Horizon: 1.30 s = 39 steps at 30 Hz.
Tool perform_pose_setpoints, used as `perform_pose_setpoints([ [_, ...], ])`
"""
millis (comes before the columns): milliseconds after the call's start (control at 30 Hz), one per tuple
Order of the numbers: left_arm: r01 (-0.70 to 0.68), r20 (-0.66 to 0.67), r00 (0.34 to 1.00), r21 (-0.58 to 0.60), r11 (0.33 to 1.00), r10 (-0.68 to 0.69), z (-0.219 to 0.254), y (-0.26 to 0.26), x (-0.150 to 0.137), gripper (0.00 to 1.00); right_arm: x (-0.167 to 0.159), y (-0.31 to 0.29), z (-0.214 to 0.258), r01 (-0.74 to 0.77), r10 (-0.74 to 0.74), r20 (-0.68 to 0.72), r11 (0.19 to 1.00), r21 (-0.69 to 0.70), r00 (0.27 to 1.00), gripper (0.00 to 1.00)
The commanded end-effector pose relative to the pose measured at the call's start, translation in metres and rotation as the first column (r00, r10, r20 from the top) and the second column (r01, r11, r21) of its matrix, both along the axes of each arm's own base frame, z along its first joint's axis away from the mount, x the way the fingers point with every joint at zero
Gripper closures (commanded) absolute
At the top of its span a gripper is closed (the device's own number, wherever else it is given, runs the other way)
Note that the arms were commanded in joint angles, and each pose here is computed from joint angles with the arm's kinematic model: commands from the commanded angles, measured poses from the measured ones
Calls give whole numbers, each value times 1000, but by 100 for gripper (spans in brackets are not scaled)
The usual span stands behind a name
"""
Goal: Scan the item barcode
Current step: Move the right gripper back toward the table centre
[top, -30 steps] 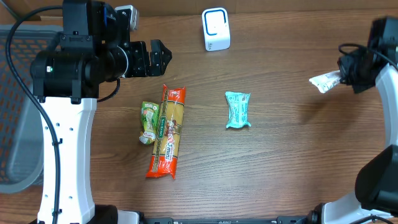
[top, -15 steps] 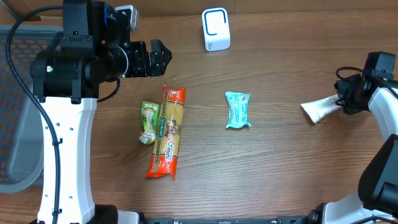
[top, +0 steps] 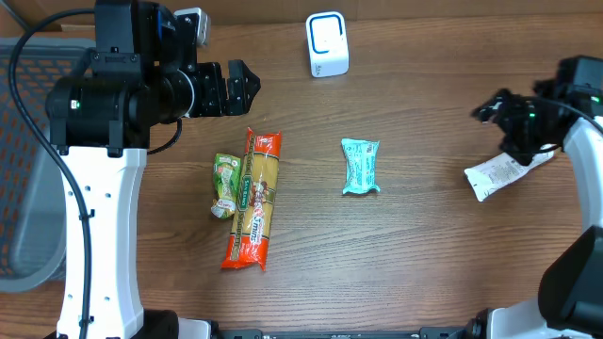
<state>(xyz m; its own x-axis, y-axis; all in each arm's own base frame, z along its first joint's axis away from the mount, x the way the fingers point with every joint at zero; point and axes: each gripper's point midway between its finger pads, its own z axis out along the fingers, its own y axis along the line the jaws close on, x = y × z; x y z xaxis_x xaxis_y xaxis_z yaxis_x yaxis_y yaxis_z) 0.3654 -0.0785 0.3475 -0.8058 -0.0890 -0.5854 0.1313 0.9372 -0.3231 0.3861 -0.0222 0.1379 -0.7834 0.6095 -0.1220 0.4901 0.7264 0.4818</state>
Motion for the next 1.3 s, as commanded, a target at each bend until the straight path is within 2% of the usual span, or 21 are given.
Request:
perform_pose_setpoints([
  [0, 1, -2, 1000, -6, 1000, -1, 0, 0, 2, 1, -5, 50, 12, -228, 226, 55, 973, 27, 973, 5],
  [133, 1, -2, 1000, -6, 1000, -1, 0, 0, 2, 0, -26, 114, -14, -433, 433, 1, 901, 33, 901, 1],
  [200, 1, -2, 1000, -6, 1000, -1, 0, 0, 2, 0, -36, 135, -26, -486, 487, -26, 873, 46, 873, 1],
  [300, 1, -2, 1000, -6, 1000, -1, 0, 0, 2, 0, -50, 171, -43, -571, 574, -49, 819, 57, 818, 5],
  [533, 1, -2, 1000, -6, 1000, -1, 0, 0, 2, 1, -59, 248, -64, -670, 671, 7, 740, 55, 742, 10],
  [667, 1, -2, 1000, -6, 1000, -1, 0, 0, 2, 0, -57, 281, -71, -675, 673, 43, 736, 51, 738, 11],
  [967, 1, -2, 1000, -6, 1000, -1, 0, 0, 2, 0, -69, 279, -107, -661, 659, -83, 750, 15, 747, 10],
  [1133, 1, -2, 1000, -6, 1000, -1, 0, 0, 2, 0, -64, 235, -120, -623, 595, -198, 770, -138, 779, 7],
  [1267, 1, -2, 1000, -6, 1000, -1, 0, 0, 2, 0, -63, 200, -118, -616, 571, -263, 774, -143, 778, 7],
])
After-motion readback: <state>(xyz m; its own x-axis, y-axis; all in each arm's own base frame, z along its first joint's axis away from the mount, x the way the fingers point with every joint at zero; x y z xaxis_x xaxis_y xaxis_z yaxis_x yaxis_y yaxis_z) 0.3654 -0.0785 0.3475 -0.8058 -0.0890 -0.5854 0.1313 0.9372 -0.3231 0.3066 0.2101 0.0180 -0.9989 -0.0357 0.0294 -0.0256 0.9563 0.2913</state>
